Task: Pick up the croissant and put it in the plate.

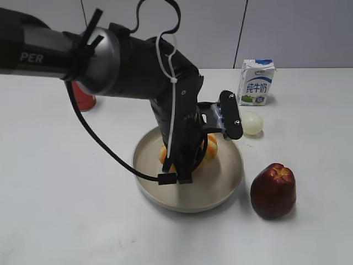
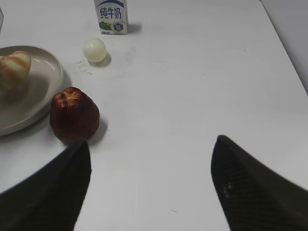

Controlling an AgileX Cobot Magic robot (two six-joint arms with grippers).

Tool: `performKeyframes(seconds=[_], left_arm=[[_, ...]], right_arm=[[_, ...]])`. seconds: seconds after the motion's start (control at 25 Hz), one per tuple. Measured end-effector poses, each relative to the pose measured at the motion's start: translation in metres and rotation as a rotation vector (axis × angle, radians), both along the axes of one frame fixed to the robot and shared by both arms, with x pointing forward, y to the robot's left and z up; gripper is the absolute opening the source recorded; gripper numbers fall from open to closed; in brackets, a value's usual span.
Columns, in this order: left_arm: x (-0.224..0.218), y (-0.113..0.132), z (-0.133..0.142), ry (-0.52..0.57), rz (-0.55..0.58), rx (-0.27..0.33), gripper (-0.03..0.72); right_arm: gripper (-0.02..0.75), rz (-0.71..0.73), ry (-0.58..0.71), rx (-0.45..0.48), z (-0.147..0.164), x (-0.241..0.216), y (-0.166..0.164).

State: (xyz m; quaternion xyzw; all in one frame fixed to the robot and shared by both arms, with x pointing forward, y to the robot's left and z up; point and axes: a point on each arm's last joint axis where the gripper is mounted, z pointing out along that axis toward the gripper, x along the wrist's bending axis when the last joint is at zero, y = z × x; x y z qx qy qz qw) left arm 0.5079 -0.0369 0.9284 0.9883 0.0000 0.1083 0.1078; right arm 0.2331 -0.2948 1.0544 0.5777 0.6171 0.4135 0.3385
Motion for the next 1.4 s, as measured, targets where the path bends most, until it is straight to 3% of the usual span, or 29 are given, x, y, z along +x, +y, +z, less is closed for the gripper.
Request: performKeyframes(seconds=[0.12,0.16,0.32,0.4,0.56,0.84,0.92,1.2,1.4], left_arm=[[-0.003,-0.002,-0.001,0.049,0.035,-0.032,0.219],[-0.003,-0.002,-0.001,0.061,0.043,-0.034,0.253],[-0.003,0.0,0.0,0.075,0.051,-0.027,0.58],[-0.004,0.001,0.003,0.075,0.05,-0.028,0.65],[-0.006,0.004,0.015,0.07,0.049,-0.034,0.687],[-0.002,0.024,0.06,0.039,0.089,-0.068,0.676],[0.01,0.045,0.074,0.048,0.182,-0.07,0.664],[0.061,0.164,0.091,0.19,0.819,0.057,0.631],[0.081,0.251,0.109,0.217,1.18,-0.025,0.615]], right_arm=[[0.588,0.0,0.0,0.0,0.0,0.0,0.0],[0.588,0.0,0.0,0.0,0.0,0.0,0.0],[0.588,0.0,0.0,0.0,0.0,0.0,0.0],[0.588,0.0,0.0,0.001,0.0,0.0,0.0],[0.588,0.0,0.0,0.0,0.0,0.0,0.0],[0.588,0.0,0.0,0.0,0.0,0.0,0.0],[0.588,0.0,0.0,0.0,0.0,0.0,0.0],[0.588,0.0,0.0,0.0,0.0,0.0,0.0],[0.588,0.0,0.0,0.0,0.0,0.0,0.0]])
